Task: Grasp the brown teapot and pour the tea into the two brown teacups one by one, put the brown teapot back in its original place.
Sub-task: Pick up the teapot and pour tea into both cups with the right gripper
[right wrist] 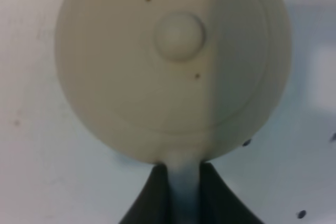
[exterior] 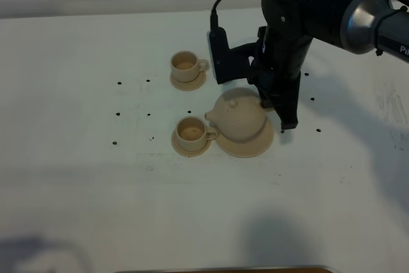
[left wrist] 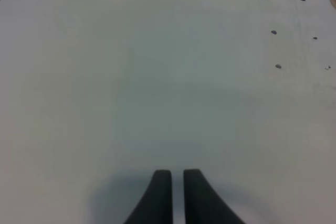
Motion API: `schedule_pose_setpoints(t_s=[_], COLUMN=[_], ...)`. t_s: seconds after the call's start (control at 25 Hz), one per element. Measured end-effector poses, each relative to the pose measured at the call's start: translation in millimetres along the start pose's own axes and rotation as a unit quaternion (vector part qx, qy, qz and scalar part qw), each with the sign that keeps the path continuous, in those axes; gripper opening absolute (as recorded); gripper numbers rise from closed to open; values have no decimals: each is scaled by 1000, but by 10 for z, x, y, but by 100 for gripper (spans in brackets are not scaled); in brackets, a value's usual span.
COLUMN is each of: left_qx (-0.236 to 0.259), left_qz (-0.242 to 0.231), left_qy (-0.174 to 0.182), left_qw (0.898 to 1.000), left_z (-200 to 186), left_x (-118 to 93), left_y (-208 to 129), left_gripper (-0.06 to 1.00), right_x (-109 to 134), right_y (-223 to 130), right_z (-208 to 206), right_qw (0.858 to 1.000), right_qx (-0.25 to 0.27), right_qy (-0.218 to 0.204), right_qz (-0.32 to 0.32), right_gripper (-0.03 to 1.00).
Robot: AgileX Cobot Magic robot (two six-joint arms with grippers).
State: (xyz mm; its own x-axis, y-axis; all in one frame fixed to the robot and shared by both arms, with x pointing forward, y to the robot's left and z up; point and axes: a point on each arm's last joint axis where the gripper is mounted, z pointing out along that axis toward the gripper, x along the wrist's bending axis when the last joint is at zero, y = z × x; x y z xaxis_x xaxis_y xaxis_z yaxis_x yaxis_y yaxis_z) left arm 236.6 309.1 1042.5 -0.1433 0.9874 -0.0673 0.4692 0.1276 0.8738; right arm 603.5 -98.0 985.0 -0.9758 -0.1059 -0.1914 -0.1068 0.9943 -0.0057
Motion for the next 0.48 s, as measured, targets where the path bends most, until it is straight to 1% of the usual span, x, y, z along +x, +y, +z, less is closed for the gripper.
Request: schedule_pose_setpoints(t_s=[0.32, 0.48], left_qx=[0, 0], left_qz=[0, 0], left_qy=[0, 0], left_qw=[1000, 1000], left_z=[0, 0], left_x=[0, 0], left_y=[0, 0], left_gripper=[12, 12], right_x=[-20, -25], right_y=[65, 133], right_z=[-51, -60], right_qw=[1000, 999], right_qx=[1, 6], right_qy=[-16, -38], right_qz=[4, 3], right_gripper=[8, 8])
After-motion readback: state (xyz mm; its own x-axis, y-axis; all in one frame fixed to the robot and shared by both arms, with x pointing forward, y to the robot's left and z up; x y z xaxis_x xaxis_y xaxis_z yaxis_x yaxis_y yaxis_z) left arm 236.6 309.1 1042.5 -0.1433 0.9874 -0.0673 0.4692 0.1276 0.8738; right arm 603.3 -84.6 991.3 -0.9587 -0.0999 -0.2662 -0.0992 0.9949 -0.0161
